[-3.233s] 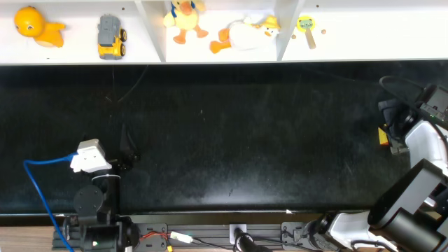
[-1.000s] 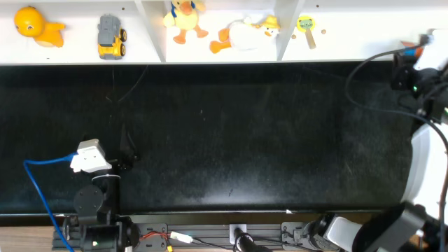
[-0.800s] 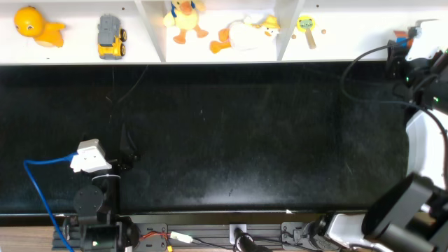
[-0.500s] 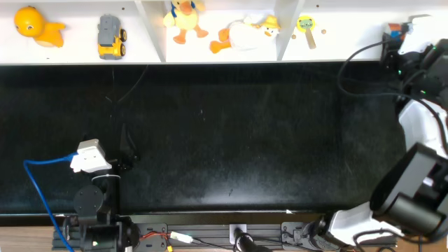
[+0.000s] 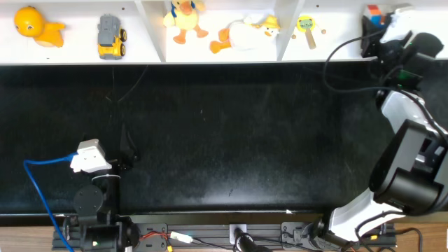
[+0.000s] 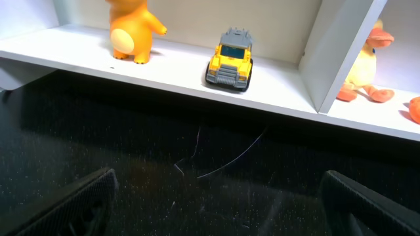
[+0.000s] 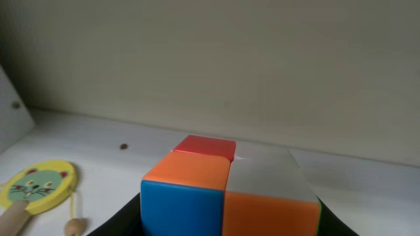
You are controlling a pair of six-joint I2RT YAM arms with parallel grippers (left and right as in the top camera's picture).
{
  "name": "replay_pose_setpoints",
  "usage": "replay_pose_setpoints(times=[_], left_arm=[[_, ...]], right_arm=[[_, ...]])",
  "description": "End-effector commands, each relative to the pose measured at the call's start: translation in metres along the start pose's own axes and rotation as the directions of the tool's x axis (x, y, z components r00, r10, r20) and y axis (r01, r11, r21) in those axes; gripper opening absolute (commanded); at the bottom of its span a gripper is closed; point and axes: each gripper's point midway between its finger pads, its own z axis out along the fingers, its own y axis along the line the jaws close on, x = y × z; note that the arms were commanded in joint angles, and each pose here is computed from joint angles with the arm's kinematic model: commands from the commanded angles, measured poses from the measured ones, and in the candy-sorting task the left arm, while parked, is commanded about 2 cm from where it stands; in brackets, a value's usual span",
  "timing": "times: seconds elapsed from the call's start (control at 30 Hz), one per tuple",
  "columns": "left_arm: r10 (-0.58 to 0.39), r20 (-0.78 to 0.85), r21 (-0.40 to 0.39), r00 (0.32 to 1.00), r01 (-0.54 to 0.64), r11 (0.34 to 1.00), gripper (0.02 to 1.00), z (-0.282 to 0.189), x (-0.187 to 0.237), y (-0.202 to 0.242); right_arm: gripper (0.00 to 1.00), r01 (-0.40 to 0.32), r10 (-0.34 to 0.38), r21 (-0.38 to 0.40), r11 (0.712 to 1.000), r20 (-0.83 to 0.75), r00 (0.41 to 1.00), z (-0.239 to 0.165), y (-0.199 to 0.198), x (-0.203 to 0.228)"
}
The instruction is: Store Toys
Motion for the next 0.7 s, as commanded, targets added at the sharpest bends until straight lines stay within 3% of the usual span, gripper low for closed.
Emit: replay_pose_setpoints(times=[0.03, 0.17, 0.43, 0.7], left_arm=[[-0.004, 0.006, 0.021, 1.0, 0.004, 1.0, 0.996, 0.0, 0.0, -0.004], [-0.004, 0.005, 0.021, 1.0, 0.004, 1.0, 0.998, 0.0, 0.0, -0.004], [-0.004, 0.006, 0.022, 1.0, 0.004, 1.0, 0.998, 0.0, 0.0, -0.004], [-0.004, 0.006, 0.021, 1.0, 0.004, 1.0, 0.998, 0.0, 0.0, -0.004]], right_arm=[[0.049, 0.008, -0.008, -0.044, 0.999, -0.004, 1.0, 0.007, 0.003, 0.011], [0.049, -0.011, 0.01, -0.043, 0.999, -0.032, 0.999, 0.01, 0.002, 0.024], [0.047, -0.021, 0.027, 0.075, 0.997, -0.08, 0.996, 0.008, -0.019, 0.036], [0.047, -0.028, 0.042, 0.115, 0.993, -0.126, 0.991, -0.005, -0.04, 0.05]])
